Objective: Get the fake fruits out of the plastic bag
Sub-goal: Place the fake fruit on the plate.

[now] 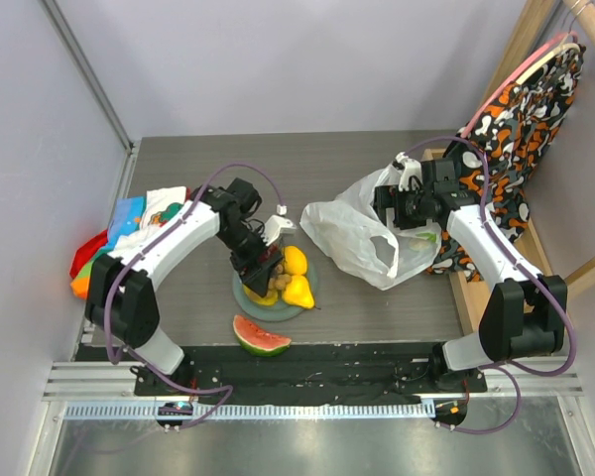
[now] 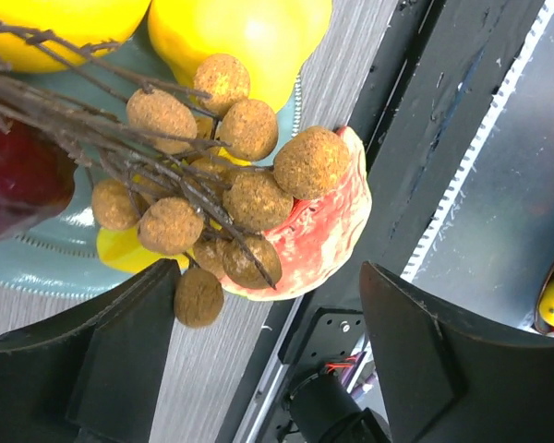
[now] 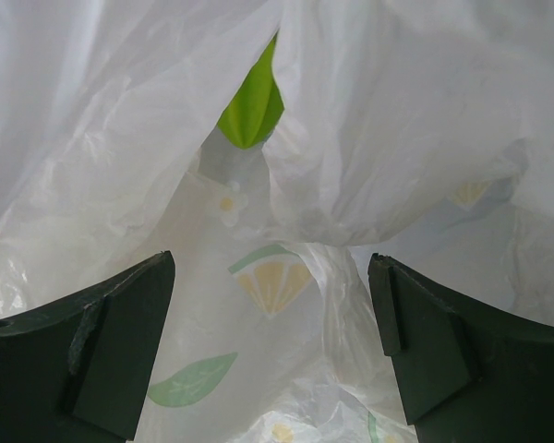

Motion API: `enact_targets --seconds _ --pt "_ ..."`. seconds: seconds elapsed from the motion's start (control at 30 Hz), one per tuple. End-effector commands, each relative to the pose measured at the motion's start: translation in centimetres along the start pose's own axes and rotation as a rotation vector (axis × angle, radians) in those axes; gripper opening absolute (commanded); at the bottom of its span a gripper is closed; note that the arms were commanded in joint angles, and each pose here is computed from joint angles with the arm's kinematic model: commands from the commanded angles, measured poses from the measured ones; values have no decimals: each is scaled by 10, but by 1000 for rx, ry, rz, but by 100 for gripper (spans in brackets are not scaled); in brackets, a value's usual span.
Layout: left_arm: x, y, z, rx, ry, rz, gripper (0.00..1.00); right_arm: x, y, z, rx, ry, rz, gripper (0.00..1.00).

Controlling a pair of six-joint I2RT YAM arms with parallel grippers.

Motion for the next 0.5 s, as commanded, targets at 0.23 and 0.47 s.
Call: enact_targets --seconds 0.23,0.47 --pt "-61 -72 -36 115 155 -24 100 16 -5 2 9 -17 -55 95" --pt "-109 -47 -51 94 601 28 100 17 1 0 18 -7 -38 95"
Point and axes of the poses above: each gripper's point midway between its finger pads, its own y axis out along the fingers, its own z axis along the line the jaws close on, x = y × z, the point moved 2 cm from there along -y, back along the fingers, and after that the axes turned 8 degrees about y, right-handed, at the moved point
